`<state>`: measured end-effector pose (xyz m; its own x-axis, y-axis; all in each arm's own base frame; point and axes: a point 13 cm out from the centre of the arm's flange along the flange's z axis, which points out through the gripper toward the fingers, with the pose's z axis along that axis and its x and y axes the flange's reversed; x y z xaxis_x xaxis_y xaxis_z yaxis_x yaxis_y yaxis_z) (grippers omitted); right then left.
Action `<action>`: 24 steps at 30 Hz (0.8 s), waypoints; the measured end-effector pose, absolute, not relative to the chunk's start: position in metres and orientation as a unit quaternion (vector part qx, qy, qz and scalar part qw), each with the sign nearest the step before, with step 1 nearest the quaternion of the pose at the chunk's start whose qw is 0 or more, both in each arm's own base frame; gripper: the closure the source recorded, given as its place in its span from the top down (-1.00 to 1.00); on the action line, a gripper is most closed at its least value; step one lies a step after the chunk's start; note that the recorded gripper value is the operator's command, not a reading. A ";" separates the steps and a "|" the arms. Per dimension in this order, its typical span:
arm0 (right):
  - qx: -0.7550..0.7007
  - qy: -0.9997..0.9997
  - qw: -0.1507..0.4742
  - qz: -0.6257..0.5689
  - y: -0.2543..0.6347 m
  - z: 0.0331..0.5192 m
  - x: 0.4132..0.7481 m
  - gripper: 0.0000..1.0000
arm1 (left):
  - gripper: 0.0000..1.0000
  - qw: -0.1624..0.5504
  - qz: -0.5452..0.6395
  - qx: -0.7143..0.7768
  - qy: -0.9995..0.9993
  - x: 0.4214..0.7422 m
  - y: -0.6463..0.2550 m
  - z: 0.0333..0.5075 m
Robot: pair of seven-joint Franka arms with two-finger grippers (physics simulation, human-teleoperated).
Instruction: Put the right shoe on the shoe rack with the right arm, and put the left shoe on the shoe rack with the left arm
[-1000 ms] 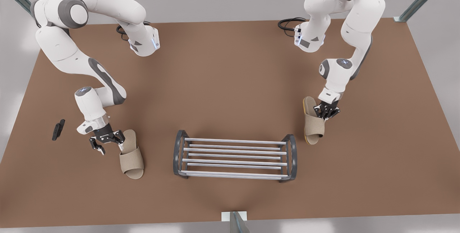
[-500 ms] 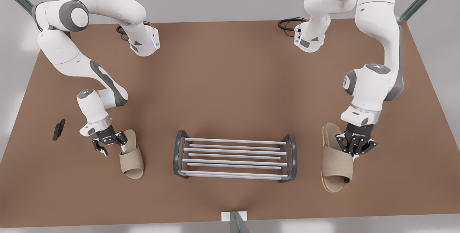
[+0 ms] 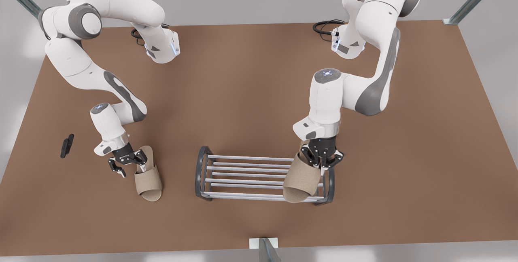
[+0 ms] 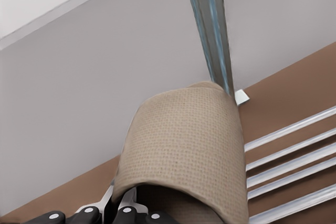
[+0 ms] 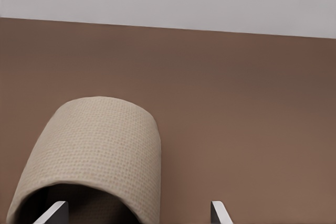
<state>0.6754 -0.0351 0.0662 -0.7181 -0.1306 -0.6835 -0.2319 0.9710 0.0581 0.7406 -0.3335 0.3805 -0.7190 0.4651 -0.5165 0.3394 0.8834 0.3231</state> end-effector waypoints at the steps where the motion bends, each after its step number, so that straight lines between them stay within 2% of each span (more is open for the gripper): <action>1: -0.098 0.924 0.362 0.071 -0.034 0.065 0.675 1.00 | -0.57 0.302 0.107 0.213 0.923 0.739 -0.338 0.377; 9: -0.099 0.925 0.360 0.075 -0.029 0.059 0.676 1.00 | -0.57 0.311 0.175 0.160 0.920 0.756 -0.335 0.343; 18: -0.097 0.925 0.358 0.079 -0.019 0.058 0.678 1.00 | -0.57 0.314 0.175 0.122 0.925 0.732 -0.372 0.315; 24: -0.095 0.924 0.362 0.079 -0.018 0.057 0.684 1.00 | -0.57 0.327 0.189 0.093 0.921 0.737 -0.361 0.304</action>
